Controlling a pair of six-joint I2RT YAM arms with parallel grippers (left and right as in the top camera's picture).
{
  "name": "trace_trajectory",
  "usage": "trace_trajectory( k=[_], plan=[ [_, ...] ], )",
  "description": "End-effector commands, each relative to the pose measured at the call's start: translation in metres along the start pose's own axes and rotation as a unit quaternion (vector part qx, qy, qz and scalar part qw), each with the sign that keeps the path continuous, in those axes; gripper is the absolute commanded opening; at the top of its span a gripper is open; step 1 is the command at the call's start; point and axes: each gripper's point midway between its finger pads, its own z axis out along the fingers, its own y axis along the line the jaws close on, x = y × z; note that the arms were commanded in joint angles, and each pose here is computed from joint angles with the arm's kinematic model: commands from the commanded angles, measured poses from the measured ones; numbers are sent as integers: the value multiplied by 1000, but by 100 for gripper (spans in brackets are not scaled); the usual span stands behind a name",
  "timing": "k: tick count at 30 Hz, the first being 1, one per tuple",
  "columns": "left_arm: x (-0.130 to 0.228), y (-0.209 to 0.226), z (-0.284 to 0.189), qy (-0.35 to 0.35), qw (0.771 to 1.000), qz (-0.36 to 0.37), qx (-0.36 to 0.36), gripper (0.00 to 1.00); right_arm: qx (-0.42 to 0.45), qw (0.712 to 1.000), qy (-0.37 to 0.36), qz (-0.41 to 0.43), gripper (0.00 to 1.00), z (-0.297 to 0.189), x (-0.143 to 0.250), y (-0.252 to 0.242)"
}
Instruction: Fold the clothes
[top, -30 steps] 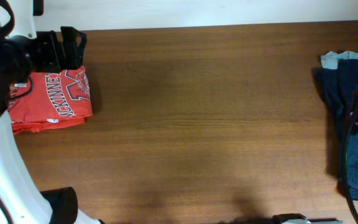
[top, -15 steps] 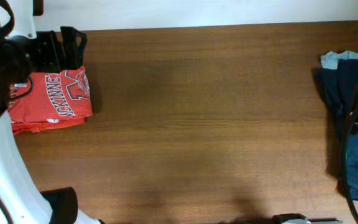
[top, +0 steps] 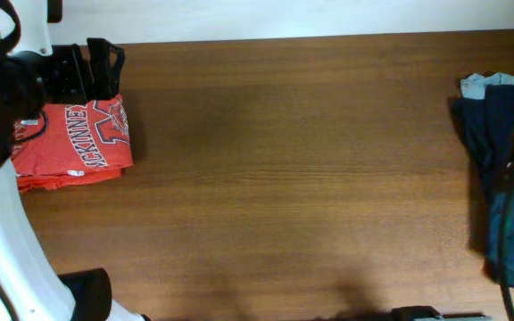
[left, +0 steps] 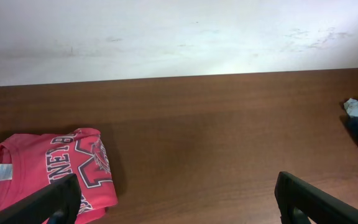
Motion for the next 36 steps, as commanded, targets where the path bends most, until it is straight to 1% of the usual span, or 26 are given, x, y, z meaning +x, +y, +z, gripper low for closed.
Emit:
trace_trajectory(
  k=[1,5,8,13,18,19,23,27,31,36],
  plan=[
    [-1,-2,-1,-2,1000,-5,5,99,-1,1000,-30,5,99,2,11,-4],
    [-1,-2,-1,-2,1000,-5,5,99,-39,995,-87,19,99,23,29,7],
    [-1,-2,-1,-2,1000,-5,5,99,-70,991,-115,23,99,40,52,16],
    [-1,-2,-1,-2,1000,-5,5,99,-99,984,-146,23,99,72,101,22],
    [-1,-2,-1,-2,1000,-5,5,99,-111,977,-181,23,99,100,151,15],
    [-1,-2,-1,-2,1000,-5,5,99,-114,973,-197,21,99,108,170,12],
    [-1,-2,-1,-2,1000,-5,5,99,-111,967,-228,24,99,119,208,4],
    [-1,-2,-1,-2,1000,-5,5,99,-104,965,-239,26,99,128,240,-3],
    [-1,-2,-1,-2,1000,-5,5,99,-96,967,-233,28,99,138,264,-9],
    [-1,-2,-1,-2,1000,-5,5,99,-88,979,-182,25,99,153,294,-11]
  ],
)
